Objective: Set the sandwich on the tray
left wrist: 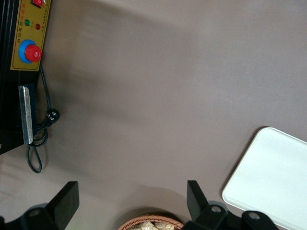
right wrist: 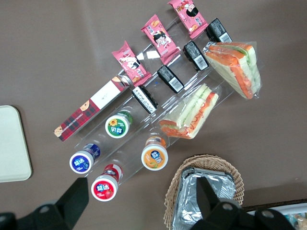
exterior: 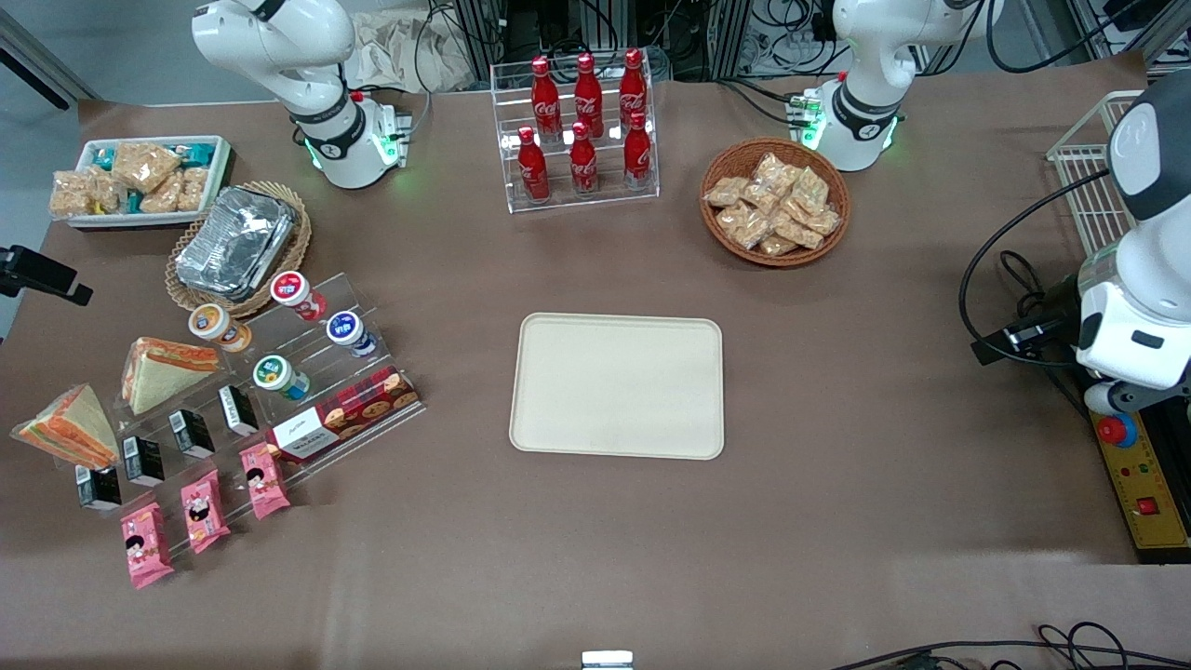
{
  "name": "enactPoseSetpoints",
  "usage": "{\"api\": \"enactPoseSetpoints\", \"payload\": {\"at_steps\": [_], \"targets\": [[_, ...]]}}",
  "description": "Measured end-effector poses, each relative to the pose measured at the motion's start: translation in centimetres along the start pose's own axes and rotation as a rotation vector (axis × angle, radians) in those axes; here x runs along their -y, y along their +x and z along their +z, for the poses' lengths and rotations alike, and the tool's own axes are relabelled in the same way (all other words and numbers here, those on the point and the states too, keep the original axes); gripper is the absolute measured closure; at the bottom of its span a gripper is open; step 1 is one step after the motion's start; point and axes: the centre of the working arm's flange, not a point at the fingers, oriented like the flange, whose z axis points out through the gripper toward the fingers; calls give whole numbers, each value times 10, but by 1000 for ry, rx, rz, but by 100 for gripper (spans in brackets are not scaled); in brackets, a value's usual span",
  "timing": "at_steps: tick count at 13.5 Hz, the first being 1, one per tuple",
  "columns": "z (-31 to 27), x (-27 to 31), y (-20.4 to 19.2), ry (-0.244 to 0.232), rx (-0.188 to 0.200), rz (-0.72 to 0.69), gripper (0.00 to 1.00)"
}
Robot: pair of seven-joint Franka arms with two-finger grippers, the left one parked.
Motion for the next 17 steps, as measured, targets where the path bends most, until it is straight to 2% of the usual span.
{"api": "enactPoseSetpoints", "payload": {"at_steps": [9,10,13,17], "targets": [[0,-5,1,0,-3,-17,0],[-1,-8,1,0,-10,-61,0],[-5,-36,3,-9,-45,-308,0],[-6,-69,5,-27,-70,-512,0]]}}
